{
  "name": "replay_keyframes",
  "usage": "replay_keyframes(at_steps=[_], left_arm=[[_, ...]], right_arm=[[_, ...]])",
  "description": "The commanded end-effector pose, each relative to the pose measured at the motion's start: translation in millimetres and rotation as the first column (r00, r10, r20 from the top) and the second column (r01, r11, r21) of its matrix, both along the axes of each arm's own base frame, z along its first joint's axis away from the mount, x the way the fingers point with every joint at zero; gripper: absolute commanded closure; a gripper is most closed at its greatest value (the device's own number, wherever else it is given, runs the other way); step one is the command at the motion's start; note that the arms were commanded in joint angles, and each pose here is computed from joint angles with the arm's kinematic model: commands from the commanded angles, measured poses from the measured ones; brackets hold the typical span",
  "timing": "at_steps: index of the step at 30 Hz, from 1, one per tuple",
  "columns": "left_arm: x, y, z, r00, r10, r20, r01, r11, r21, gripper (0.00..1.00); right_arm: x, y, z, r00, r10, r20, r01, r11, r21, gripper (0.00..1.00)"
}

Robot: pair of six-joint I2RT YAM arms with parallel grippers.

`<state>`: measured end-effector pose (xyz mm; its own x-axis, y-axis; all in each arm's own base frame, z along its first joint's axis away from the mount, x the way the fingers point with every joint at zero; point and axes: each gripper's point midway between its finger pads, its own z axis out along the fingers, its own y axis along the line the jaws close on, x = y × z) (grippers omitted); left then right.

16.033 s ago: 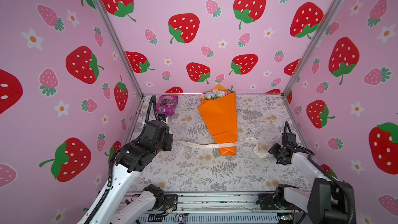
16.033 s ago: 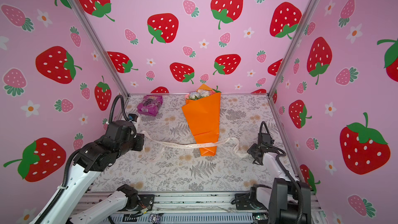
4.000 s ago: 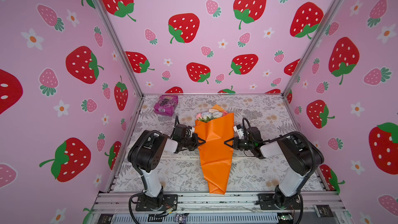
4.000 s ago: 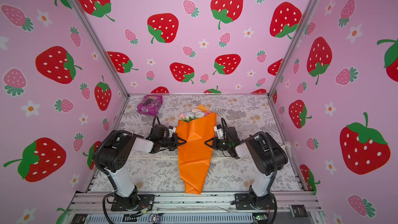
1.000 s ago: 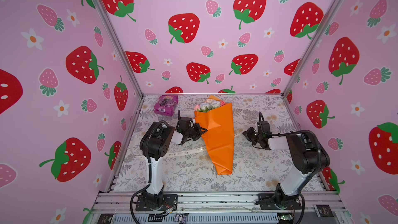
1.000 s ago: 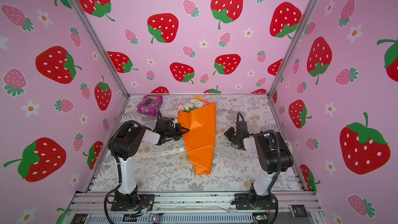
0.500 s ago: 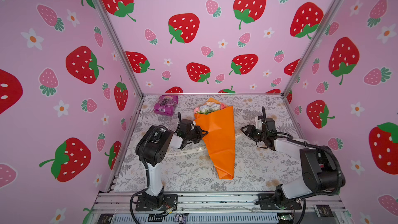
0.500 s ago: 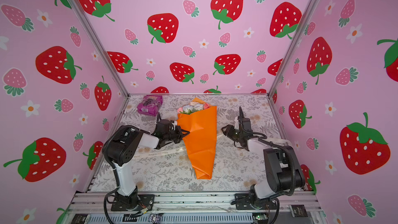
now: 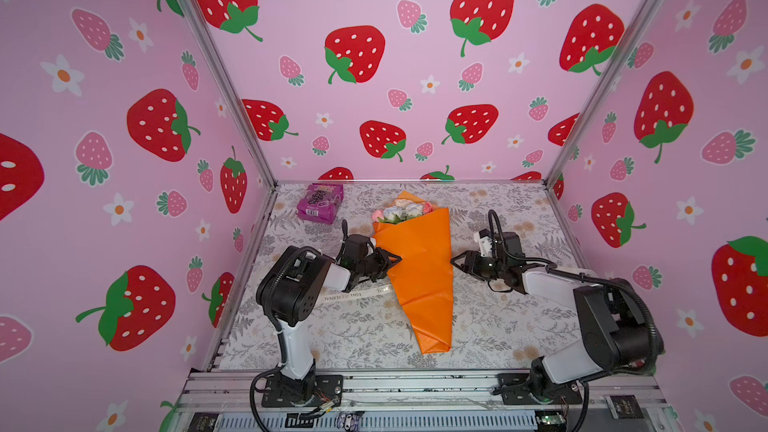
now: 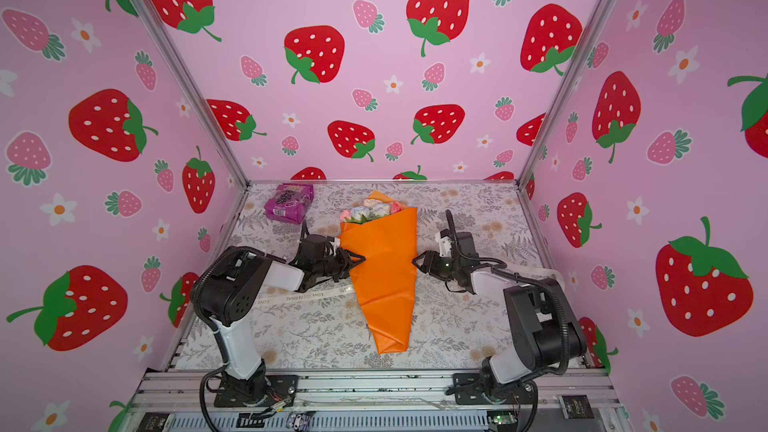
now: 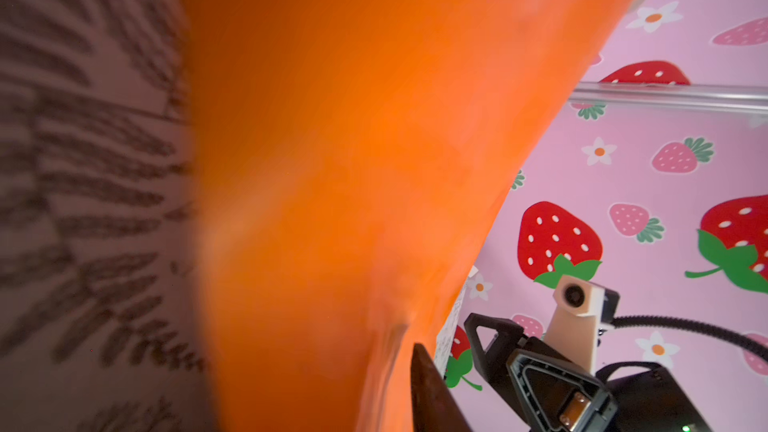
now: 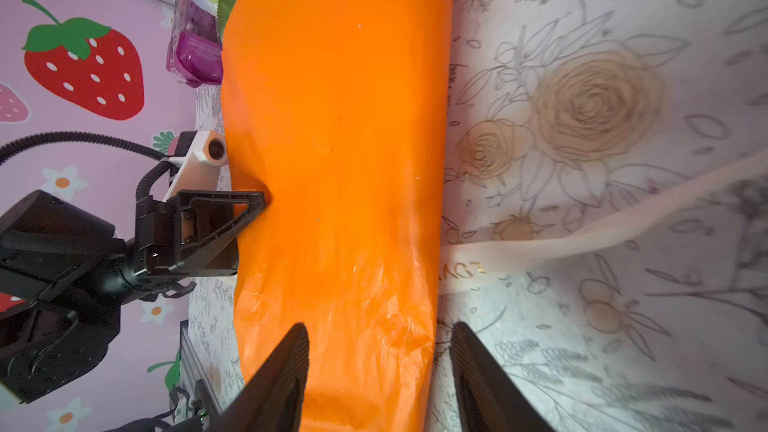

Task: Tie the bouquet of fake flowers
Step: 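Return right gripper to the cone's side and grasp it while left gripper holds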

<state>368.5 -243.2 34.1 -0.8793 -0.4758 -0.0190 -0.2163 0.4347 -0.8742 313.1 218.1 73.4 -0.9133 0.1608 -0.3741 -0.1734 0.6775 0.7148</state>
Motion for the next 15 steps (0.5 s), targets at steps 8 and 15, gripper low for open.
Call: replay_keyframes(at_steps=[8, 15], left_arm=[[-19.2, 26.3, 23.3, 0.999, -0.011, 0.038, 0.003, 0.981, 0.192, 0.50], [-33.3, 35.0, 15.9, 1.000, -0.005, -0.006, 0.006, 0.981, 0.194, 0.47]], right_arm=[[14.4, 5.6, 2.2, 0.999, 0.036, 0.031, -0.033, 0.997, -0.075, 0.41], [41.6, 6.7, -22.1, 0.999, 0.051, 0.017, -0.048, 0.984, -0.172, 0.40]])
